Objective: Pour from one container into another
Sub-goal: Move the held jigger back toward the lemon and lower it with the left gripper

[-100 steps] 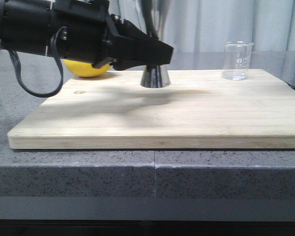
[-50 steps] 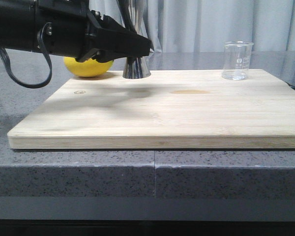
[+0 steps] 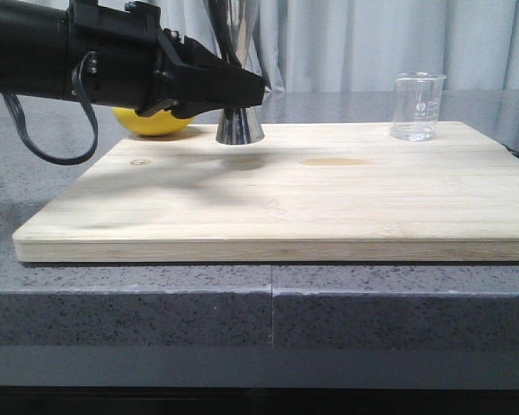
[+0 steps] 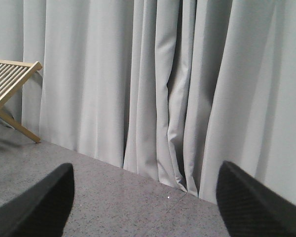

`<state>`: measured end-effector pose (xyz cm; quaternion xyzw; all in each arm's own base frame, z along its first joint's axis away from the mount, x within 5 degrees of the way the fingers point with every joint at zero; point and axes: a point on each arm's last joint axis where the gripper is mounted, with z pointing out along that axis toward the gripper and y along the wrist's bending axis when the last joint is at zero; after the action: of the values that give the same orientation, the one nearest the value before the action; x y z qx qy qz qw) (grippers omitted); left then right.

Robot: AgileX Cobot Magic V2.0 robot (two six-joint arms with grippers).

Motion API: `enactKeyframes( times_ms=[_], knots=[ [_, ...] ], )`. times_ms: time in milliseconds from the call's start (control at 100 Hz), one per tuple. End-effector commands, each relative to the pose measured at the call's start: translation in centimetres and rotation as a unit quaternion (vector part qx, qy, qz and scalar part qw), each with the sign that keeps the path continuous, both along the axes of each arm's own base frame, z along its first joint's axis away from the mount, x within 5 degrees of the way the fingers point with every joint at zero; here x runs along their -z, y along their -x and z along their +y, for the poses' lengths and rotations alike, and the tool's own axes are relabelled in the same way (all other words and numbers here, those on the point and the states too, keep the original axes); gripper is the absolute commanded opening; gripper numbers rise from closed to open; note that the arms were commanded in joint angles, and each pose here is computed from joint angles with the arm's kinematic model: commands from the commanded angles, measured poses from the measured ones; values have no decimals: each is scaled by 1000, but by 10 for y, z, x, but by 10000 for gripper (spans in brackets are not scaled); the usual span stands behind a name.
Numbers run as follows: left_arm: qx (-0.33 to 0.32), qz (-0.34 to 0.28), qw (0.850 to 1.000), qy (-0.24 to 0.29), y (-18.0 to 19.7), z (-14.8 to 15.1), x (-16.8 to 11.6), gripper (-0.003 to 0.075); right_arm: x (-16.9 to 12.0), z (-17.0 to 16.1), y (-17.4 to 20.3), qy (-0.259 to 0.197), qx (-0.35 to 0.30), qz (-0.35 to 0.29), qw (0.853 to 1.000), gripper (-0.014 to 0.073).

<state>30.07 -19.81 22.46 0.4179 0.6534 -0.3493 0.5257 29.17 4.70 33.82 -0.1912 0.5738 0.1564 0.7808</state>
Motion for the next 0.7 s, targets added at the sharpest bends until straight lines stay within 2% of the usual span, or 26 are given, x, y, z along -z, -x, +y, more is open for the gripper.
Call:
enactKeyframes(
  times_ms=[0, 240, 690],
  knots=[
    [2, -36, 997, 62, 0, -1, -32, -21, -22, 0, 10, -21, -12, -55, 998, 537],
    [2, -17, 998, 54, -4, -3, -17, -21, -23, 0, 10, -22, -14, -57, 998, 537],
    [0, -15, 998, 53, -5, -3, -16, -21, -23, 0, 10, -20, -15, -57, 998, 537]
  ],
)
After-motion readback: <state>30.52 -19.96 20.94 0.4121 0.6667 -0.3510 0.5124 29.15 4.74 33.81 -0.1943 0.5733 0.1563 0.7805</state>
